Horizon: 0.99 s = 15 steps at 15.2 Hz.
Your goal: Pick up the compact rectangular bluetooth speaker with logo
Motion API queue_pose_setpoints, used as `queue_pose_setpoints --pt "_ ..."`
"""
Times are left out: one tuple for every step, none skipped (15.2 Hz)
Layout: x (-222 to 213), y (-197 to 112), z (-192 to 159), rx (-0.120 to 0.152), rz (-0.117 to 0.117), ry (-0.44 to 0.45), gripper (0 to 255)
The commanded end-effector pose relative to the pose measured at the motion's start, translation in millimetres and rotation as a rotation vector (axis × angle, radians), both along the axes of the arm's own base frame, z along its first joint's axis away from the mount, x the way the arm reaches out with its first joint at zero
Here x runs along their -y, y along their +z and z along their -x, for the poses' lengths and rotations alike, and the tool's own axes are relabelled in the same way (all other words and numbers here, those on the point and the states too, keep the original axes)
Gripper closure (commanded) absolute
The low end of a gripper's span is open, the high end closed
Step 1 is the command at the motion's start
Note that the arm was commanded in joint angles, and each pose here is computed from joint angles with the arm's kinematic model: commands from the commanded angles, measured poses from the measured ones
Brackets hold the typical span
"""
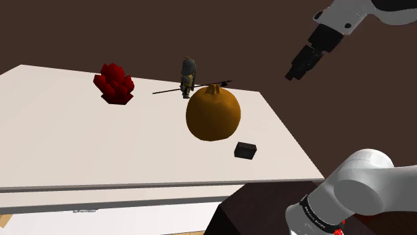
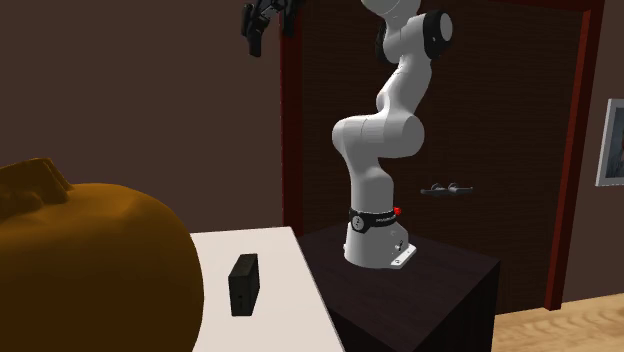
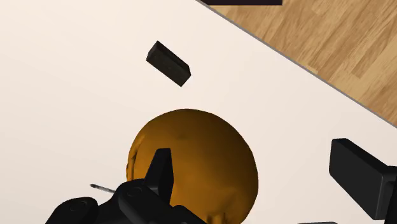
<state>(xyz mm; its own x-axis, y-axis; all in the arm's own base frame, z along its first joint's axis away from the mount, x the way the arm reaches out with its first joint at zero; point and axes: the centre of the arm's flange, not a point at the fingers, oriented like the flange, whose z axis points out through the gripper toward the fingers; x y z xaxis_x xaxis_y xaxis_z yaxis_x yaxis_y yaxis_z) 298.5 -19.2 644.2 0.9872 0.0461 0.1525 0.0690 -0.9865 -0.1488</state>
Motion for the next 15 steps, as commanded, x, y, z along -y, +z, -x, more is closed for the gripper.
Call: queue_pose_setpoints --pt "0.0 0.0 0.0 0.000 0.000 0.000 0" --pt "-0.3 -12.7 -3.8 -0.002 0.004 0.015 0" --pt "-0.6 -25.4 -7.6 -0.005 0.007 0.029 0" --pt "-0.8 -38.1 -11.3 -0.007 0.011 0.044 0" --pt "-1.1 -50.8 -15.0 -0.010 0.015 0.059 0" --pt "-1.5 -63.6 -18.7 -0.012 0.018 0.074 0" --pt "-1.8 -76.3 -22.3 -0.015 0.022 0.088 0" --pt "-2.1 -89.1 -25.9 -0.017 0.026 0.103 0" --pt "-2.4 -101.8 -29.5 -0.020 0.029 0.118 0" --pt "-2.7 -114.6 -33.0 -0.022 0.033 0.133 0" --pt "-3.1 -127.4 -36.5 -0.025 0.037 0.147 0" --pt "-3.4 -140.2 -39.9 -0.027 0.040 0.162 0" --pt "-3.8 -153.0 -43.3 -0.030 0.044 0.177 0" --pt "-4.1 -165.8 -46.7 -0.032 0.048 0.192 0" --pt "-4.5 -178.6 -50.0 -0.035 0.051 0.206 0"
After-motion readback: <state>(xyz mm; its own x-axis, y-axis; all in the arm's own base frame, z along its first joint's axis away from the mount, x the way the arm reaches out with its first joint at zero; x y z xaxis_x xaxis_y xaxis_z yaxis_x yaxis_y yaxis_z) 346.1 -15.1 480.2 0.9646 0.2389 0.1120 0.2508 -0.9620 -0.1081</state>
